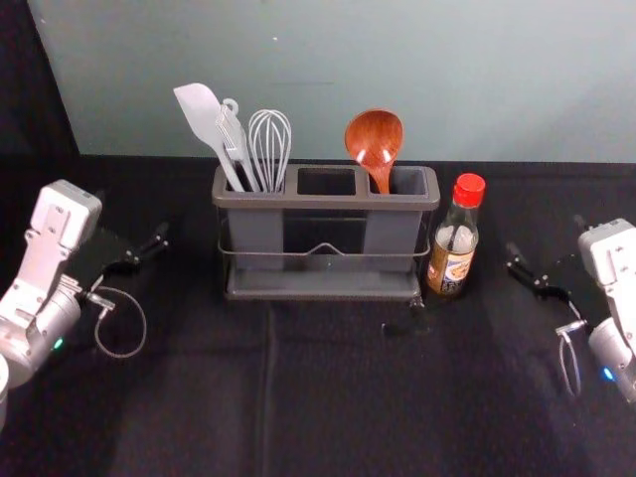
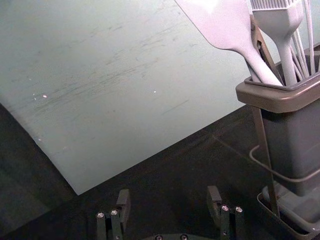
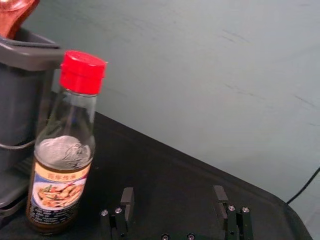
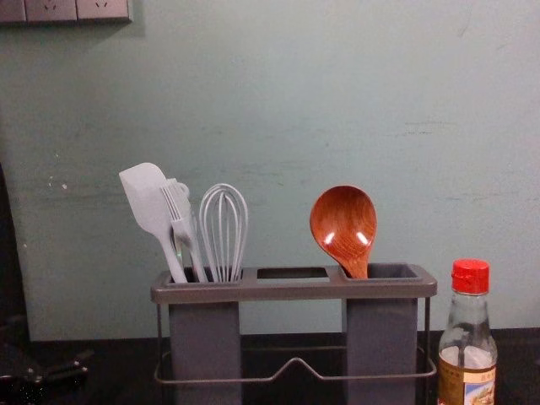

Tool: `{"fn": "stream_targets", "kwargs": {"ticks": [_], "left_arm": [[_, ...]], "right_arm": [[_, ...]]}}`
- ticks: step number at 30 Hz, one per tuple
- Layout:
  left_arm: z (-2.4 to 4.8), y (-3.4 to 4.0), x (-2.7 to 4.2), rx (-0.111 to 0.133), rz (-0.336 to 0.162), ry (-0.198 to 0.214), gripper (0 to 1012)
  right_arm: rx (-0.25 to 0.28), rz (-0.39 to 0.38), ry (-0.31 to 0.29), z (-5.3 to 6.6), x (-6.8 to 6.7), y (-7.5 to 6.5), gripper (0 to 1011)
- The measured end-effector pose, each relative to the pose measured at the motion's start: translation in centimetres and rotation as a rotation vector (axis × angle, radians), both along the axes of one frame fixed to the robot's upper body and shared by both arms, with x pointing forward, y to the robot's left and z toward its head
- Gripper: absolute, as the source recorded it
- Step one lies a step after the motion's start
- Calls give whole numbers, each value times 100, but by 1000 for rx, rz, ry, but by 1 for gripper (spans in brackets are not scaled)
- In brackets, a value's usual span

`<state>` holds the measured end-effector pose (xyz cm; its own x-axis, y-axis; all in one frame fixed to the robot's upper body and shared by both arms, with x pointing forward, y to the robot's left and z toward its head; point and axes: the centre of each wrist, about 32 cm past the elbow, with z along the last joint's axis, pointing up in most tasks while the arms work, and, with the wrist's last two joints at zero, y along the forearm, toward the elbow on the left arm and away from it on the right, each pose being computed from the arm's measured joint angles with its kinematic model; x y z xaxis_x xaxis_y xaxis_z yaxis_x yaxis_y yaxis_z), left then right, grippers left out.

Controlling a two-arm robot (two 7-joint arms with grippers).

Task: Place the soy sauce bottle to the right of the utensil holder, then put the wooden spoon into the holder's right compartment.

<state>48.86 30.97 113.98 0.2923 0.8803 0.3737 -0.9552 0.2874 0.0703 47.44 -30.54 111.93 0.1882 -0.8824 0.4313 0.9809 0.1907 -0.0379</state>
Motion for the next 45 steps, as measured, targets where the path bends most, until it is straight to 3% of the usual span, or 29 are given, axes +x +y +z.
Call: {"fn": "stream_targets", "kwargs": {"ticks": [13,45], "left_arm": [[0,0,0,0,0,0,1005],[0,0,0,0,0,0,1005]], "right_arm": [[33,-17,-22,4,-21,-57,1002],[27,-16,-22,6,-18,-49,1002]]}}
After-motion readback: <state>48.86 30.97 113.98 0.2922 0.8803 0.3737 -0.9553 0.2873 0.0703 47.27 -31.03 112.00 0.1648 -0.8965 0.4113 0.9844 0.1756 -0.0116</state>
